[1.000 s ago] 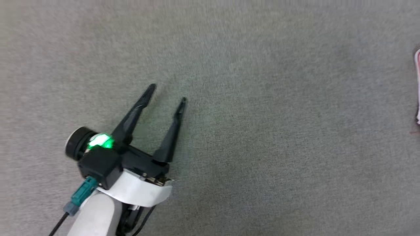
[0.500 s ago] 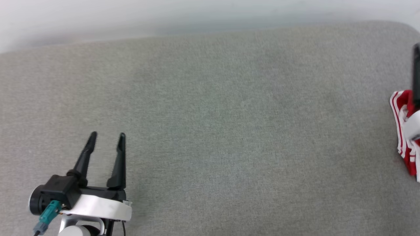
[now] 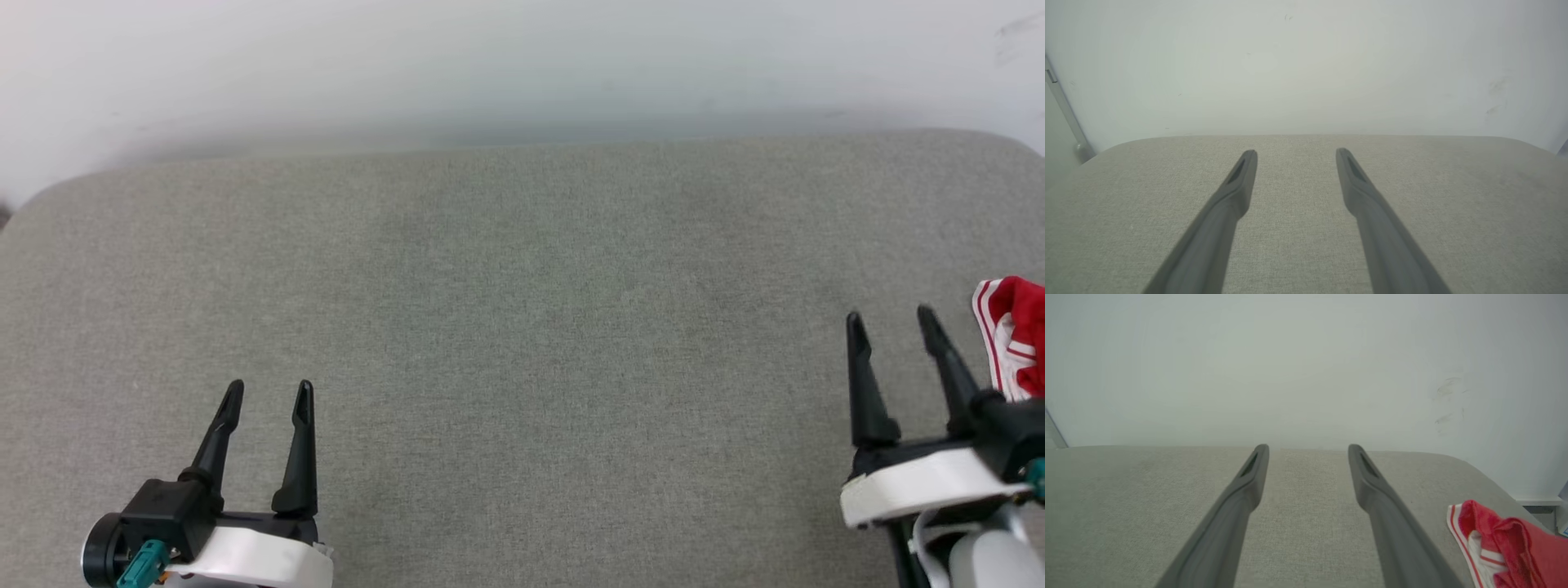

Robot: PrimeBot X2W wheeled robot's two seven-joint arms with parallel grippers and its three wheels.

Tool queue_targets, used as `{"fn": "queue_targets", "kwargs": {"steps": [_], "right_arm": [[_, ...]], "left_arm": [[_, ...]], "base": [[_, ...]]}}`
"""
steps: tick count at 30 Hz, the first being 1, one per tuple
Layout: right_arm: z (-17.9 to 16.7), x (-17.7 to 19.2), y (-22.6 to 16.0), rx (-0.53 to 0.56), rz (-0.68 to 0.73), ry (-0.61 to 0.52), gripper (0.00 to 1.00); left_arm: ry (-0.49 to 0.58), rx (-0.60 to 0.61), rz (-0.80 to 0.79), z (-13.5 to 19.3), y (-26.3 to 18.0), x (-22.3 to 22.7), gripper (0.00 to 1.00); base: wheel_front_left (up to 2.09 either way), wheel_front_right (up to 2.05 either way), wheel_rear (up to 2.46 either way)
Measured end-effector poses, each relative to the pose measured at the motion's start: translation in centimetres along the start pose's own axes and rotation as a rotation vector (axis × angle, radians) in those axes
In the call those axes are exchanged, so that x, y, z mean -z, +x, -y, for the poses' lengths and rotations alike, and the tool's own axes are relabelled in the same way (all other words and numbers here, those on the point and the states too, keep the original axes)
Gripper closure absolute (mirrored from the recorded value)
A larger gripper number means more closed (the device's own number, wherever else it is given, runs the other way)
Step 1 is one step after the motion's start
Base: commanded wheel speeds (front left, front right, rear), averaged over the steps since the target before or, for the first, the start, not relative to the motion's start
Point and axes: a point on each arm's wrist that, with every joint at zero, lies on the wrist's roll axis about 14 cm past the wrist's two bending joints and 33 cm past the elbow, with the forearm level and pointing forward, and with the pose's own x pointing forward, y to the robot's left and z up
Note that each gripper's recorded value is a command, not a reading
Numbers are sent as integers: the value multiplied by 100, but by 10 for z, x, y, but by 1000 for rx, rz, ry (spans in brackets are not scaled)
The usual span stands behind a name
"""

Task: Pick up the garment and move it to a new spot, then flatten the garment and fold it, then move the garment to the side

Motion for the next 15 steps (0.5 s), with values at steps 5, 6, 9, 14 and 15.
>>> {"fn": "queue_targets", "kwargs": {"steps": [5, 6, 9, 14, 15], "right_arm": [[-11, 10, -16, -10, -18, 30, 0], [-13, 12, -19, -13, -21, 33, 0], [-16, 15, -24, -19, -28, 36, 0], [-18, 14, -25, -21, -19, 52, 0], [-18, 13, -25, -23, -17, 52, 0]], "left_arm": [[-10, -1, 1, 2, -8, -1, 0], [-13, -1, -4, 3, -9, 0, 0], [-18, 3, -6, 5, -12, 0, 0], [-23, -2, -13, 4, -16, 2, 0], [-23, -4, -11, 4, -16, 2, 0]], "base": [[0, 0, 0], [0, 0, 0], [0, 0, 0], [0, 0, 0], [0, 0, 0]]}}
